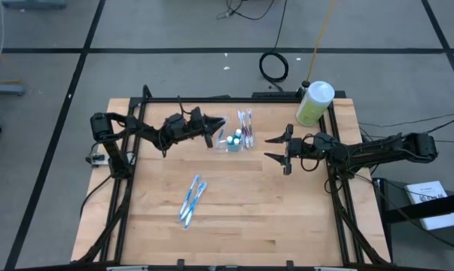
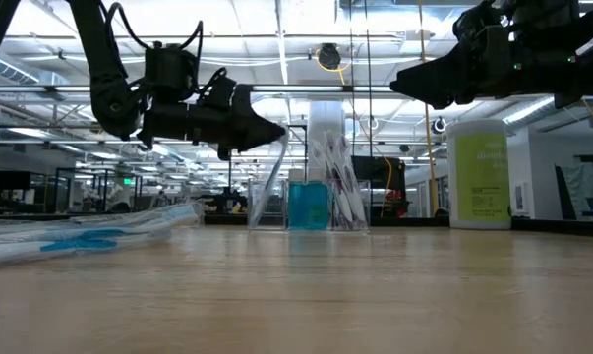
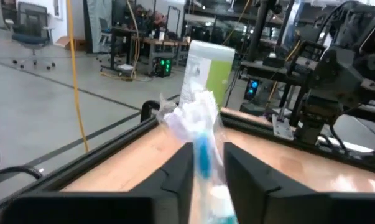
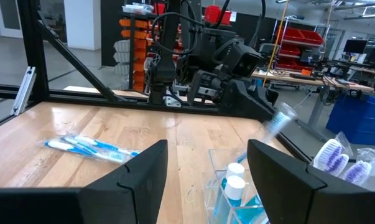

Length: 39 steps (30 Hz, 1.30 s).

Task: Pick & Place toothbrushing station
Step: Put the blue toothbrush into the transparent organizer

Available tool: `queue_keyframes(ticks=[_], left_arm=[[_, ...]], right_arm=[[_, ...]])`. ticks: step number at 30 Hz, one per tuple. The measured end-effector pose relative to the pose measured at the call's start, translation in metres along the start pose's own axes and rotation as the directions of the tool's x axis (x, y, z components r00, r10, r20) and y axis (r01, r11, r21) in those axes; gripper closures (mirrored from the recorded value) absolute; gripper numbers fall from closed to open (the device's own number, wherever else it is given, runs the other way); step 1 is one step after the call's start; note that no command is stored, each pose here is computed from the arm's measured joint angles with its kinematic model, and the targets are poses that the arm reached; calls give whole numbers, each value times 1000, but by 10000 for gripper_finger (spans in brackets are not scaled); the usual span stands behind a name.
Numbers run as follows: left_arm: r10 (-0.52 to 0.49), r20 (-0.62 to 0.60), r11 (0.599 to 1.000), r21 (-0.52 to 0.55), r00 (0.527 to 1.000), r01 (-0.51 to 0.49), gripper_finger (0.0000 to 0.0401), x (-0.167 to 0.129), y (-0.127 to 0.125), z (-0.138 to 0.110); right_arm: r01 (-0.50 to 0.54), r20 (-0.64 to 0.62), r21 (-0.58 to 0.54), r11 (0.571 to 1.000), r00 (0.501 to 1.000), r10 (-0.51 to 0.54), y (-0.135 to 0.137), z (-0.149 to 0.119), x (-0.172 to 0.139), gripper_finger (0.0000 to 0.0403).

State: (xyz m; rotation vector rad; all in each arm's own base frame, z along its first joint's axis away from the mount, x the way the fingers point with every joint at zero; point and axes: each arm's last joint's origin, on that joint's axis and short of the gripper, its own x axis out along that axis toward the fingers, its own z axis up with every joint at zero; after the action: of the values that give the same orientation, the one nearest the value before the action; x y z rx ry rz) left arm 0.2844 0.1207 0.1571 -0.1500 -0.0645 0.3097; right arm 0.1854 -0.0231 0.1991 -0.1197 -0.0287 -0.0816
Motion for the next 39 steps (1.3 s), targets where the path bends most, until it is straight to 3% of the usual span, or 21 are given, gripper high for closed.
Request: queue_keyframes(ticks=[10,13,22,28,31,33,35,37,39], left_arm=[[-17,107,1000,12,994,16,221,-1,-2,11],[-32,124,999,12,992,31,210,-3,-4,19],[-217,152,976,5,964,219,203,-19,-34,63],[-246,7,969,0,969,246,203,-42,-63,80],[-200,-129,980,-20,971,200,203,-55,-73,83],[-111,-280,994,-25,954,109,203,-63,-79,82],[18,-453,1000,-4,891,-22,203,-71,-82,77],[121,-590,990,13,798,-141,203,-77,-87,70],[151,-690,976,-13,708,-220,203,-80,-94,61]], right_arm=[[0,0,0,1000,1000,0,0,0,0,190],[0,0,0,1000,1000,0,0,0,0,190],[-1,0,0,1000,1000,1,0,0,0,190],[-1,-1,0,1000,1000,1,0,0,0,190],[-1,-1,0,1000,1000,1,0,0,0,190],[-1,-1,0,1000,1000,1,0,0,0,190],[0,1,0,1000,1000,0,0,0,0,190],[2,2,0,1000,1000,-2,0,0,0,190],[3,2,0,1000,1000,-3,0,0,0,190]])
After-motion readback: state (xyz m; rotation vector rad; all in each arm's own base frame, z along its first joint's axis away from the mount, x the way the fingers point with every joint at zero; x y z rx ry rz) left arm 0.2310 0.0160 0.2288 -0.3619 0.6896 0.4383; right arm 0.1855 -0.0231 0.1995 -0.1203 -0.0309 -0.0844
